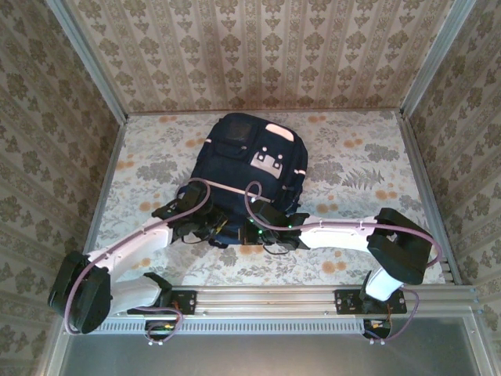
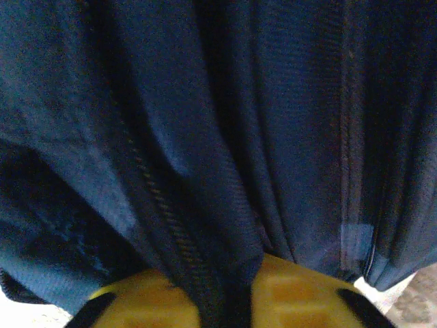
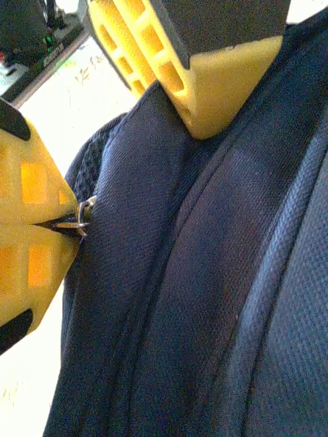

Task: Pack the student bag
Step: Zip the student bag at the center of the table.

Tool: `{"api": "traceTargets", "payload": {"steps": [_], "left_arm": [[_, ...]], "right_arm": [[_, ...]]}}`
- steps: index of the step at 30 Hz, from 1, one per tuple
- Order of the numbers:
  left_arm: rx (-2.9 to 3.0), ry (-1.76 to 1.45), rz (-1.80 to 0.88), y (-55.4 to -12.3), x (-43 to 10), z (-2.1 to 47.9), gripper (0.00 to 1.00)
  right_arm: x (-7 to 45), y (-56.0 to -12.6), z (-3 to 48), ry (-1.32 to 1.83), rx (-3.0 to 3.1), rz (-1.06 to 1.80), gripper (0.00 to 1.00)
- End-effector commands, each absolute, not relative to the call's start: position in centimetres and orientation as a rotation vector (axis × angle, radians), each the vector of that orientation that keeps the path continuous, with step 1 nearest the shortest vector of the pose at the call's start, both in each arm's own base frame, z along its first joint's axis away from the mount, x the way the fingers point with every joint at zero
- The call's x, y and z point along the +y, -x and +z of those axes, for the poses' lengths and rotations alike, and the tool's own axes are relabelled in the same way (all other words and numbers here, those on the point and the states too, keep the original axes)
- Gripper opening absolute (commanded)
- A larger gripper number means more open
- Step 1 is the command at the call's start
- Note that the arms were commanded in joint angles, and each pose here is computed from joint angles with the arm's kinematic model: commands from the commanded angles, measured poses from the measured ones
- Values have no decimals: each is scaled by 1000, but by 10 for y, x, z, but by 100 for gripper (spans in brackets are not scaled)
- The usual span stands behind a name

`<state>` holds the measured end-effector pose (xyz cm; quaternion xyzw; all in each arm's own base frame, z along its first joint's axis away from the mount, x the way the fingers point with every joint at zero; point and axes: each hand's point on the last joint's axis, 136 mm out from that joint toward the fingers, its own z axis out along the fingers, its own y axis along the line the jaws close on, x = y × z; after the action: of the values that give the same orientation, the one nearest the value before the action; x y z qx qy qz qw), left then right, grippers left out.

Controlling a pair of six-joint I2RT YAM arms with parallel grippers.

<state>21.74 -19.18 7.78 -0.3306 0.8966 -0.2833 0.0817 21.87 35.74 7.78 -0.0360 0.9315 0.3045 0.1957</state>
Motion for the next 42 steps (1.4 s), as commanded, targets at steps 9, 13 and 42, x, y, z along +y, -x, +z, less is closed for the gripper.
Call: {"api": "traceTargets", "payload": {"steps": [9,13,42], "left_arm": [[2507,1058,-803,-237,-156,117,0],[2487,1060,-822,-234,-151,124,0],[2679,77,-1045,-153,-324,130,37]], "right_arm": [[276,-223,62,68,2593,505,0],[250,-229,56,-9,2598,486,0],[58,-270,190,-436,2166,115,100]]}}
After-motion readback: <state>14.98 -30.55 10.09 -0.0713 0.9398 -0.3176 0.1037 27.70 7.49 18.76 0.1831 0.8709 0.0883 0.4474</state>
